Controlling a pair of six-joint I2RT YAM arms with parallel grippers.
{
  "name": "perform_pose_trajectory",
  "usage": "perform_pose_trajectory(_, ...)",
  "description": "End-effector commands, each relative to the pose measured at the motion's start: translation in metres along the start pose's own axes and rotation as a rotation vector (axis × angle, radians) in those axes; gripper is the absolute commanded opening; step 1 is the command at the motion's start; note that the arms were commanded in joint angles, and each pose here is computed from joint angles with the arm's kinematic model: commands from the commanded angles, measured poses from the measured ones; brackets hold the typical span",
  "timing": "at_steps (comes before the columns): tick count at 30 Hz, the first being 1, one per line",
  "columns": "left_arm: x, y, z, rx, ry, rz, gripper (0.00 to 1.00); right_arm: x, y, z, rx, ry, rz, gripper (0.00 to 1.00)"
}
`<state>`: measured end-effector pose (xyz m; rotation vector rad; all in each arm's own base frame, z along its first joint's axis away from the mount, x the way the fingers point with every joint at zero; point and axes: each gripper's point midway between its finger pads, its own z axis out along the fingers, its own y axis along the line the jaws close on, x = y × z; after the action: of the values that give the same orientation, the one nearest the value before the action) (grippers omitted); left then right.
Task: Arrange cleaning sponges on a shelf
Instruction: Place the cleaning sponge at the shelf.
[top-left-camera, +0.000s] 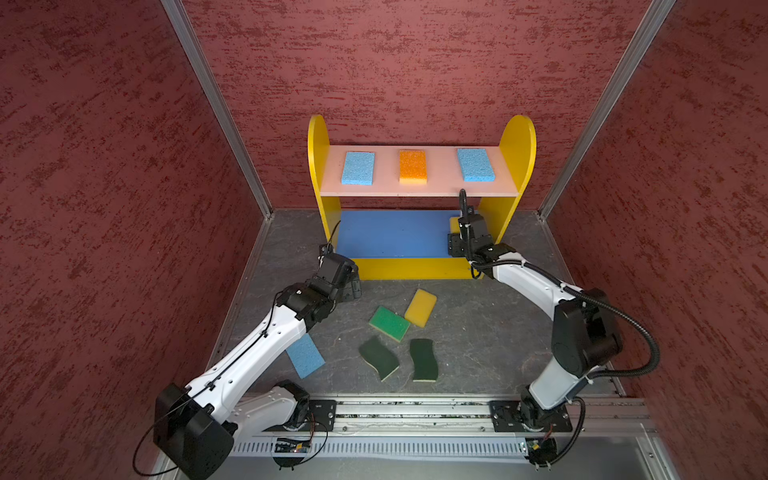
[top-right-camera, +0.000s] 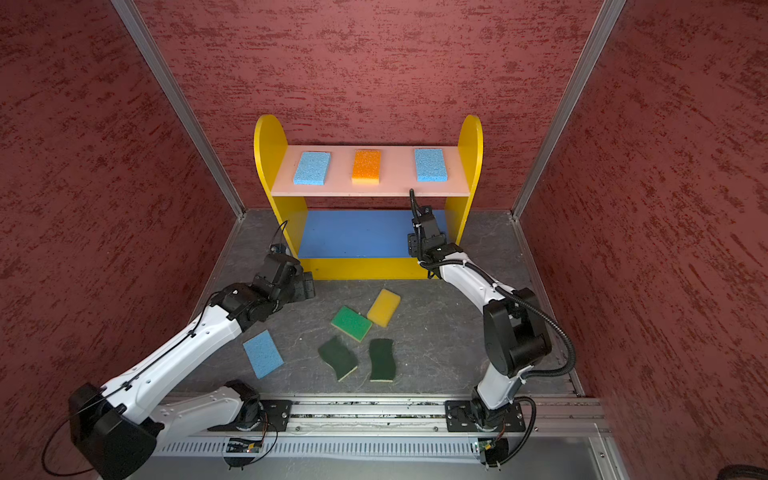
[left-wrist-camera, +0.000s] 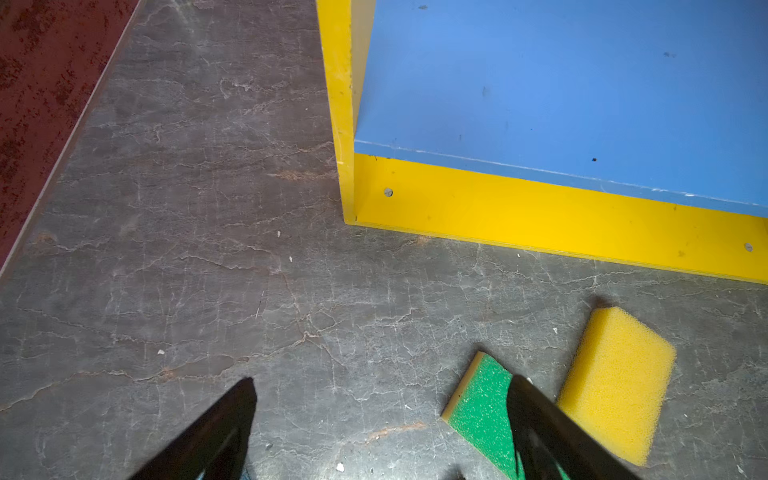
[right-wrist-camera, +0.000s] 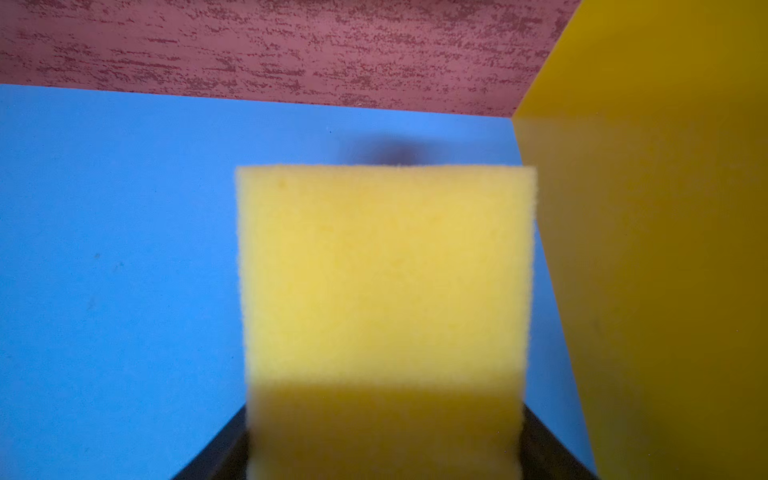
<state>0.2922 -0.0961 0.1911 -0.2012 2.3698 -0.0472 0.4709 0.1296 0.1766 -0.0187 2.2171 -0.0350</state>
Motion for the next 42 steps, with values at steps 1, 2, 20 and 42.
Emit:
perform_pose_trajectory(1,-0.012,0.0,-0.005,0.001,-0.034,-0.014,0.95,0.011,-0.014,0.012,0.051,0.039,0.012,0.73)
perform_pose_trajectory(2,-0.012,-0.001,-0.005,0.003,-0.034,-0.013,0.95,0.01,-0.015,0.013,0.052,0.039,0.012,0.73)
perform_pose_trajectory(20,-0.013,-0.004,-0.007,0.018,-0.034,-0.017,0.95,0.005,-0.02,0.007,0.08,0.029,-0.001,0.78)
perform_pose_trajectory(42,-0.009,-0.002,-0.016,0.024,-0.038,-0.034,0.95,-0.004,-0.012,-0.003,0.02,0.018,0.029,0.82)
